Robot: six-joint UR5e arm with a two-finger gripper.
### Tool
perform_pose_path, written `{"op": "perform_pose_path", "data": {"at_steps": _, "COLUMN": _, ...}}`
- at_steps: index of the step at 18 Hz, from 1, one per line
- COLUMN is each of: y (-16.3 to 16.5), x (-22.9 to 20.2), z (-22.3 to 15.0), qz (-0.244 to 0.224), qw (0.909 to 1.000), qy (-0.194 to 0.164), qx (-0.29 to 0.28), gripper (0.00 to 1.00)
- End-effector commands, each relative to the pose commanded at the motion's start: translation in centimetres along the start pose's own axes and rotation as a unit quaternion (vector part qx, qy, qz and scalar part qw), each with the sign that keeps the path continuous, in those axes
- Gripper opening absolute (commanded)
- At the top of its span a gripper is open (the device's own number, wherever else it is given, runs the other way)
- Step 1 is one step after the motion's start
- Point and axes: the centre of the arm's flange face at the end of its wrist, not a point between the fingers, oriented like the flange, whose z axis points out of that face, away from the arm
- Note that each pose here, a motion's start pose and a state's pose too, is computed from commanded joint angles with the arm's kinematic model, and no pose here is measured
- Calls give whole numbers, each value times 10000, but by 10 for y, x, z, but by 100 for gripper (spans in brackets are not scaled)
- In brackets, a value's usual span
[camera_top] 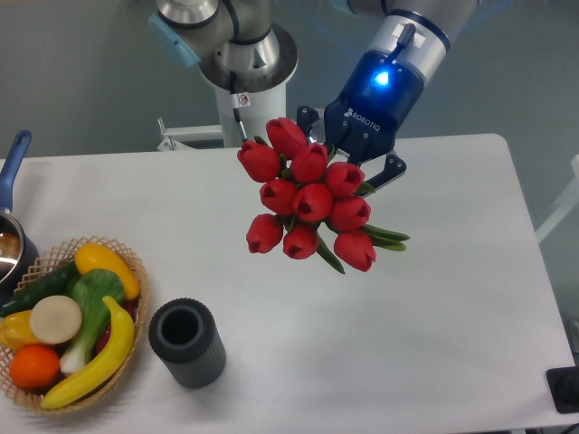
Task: Insert the flowers into the vase
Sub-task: 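Hold the red tulip bunch in the gripper and begin moving toward the vase, then carry the tulips over the black vase, stems pointing down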
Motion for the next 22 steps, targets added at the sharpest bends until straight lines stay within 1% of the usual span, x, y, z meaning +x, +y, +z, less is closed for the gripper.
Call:
{"op": "perform_pose_path", "data": {"at_steps": 10, "y": -1, "x": -5, "z": 8, "qz": -29, "qw": 10000, "qy": 65, "qx": 3, "gripper": 33}}
{"op": "perform_pose_path", "data": {"at_steps": 16, "y": -7, "x": -2, "z": 29, "qz": 63, "qw": 9997, "qy": 249, "qx": -13, "gripper": 33}}
{"op": "perform_pose_path", "data": {"at_steps": 18, "y": -6, "x": -6, "z": 35, "qz": 183, "qw": 9996, "qy": 231, "qx": 26, "gripper": 33}}
{"op": "perform_pose_path", "data": {"at_steps": 19, "y": -10, "x": 2, "z": 46, "qz": 304, "qw": 9991, "qy": 306, "qx": 49, "gripper": 33}}
{"op": "perform_pose_path", "data": {"at_steps": 22, "y": -11, "x": 6, "z": 52, "qz": 322, "qw": 9988, "qy": 375, "qx": 65, "gripper": 33}}
